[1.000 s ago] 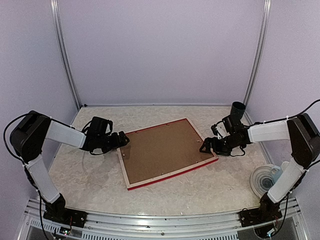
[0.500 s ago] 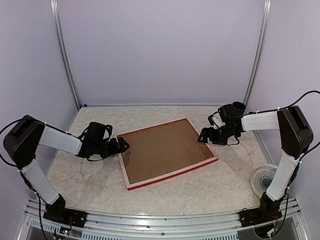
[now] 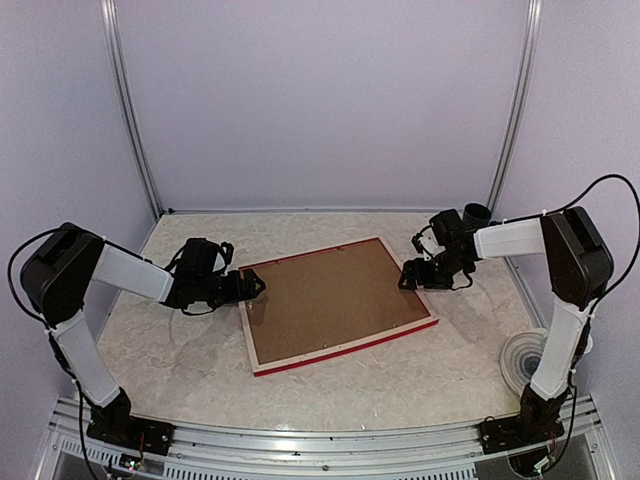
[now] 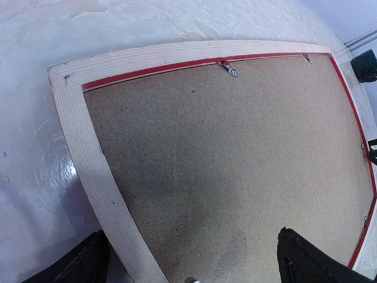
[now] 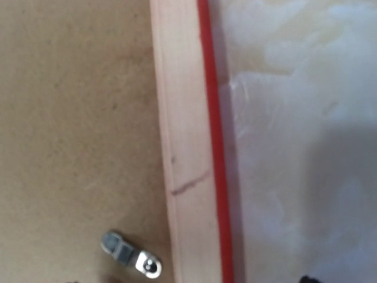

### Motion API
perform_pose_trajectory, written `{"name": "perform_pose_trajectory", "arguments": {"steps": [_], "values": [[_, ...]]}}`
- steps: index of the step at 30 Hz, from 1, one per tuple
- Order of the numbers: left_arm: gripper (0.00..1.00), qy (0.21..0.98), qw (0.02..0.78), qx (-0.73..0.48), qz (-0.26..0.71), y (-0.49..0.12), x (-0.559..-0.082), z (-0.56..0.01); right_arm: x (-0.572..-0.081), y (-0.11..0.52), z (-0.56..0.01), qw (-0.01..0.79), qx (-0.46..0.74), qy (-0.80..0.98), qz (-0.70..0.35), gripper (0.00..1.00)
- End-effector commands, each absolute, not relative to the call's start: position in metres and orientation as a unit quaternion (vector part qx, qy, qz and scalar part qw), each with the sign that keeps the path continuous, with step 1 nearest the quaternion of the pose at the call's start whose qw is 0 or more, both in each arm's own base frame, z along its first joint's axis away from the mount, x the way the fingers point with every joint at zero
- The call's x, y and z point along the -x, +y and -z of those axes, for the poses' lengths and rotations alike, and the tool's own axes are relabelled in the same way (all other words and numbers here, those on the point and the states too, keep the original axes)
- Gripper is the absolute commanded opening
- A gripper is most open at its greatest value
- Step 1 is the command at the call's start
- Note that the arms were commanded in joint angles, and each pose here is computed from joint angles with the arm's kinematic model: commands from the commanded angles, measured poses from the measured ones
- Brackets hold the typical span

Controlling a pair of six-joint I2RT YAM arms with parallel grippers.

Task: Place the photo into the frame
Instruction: Press the fastener onto the backboard.

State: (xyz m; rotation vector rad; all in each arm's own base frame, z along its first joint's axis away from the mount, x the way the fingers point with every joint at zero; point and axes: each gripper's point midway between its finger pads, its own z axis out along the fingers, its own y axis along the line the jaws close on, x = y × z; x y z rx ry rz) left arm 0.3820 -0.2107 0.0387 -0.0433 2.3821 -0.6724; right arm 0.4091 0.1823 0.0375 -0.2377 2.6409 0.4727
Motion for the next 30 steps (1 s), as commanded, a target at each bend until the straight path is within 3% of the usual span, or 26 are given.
{"name": "perform_pose_trajectory", "arguments": {"steps": [1, 10, 30], "values": [[0.98, 0.94, 0.256, 0.006, 0.224, -0.2, -0.36, 0.008, -0.415, 0.183, -0.036, 0.219, 0.096, 0.956, -0.169, 0.77], [0.99, 0.939, 0.259, -0.011, 0.225, -0.201, -0.362, 0.014, -0.413, 0.179, -0.032, 0.214, 0.098, 0.959, -0.156, 0.62], [0.99, 0.936, 0.247, -0.004, 0.252, -0.2, -0.361, 0.021, -0.417, 0.175, -0.021, 0.205, 0.092, 0.964, -0.139, 0.55]]}}
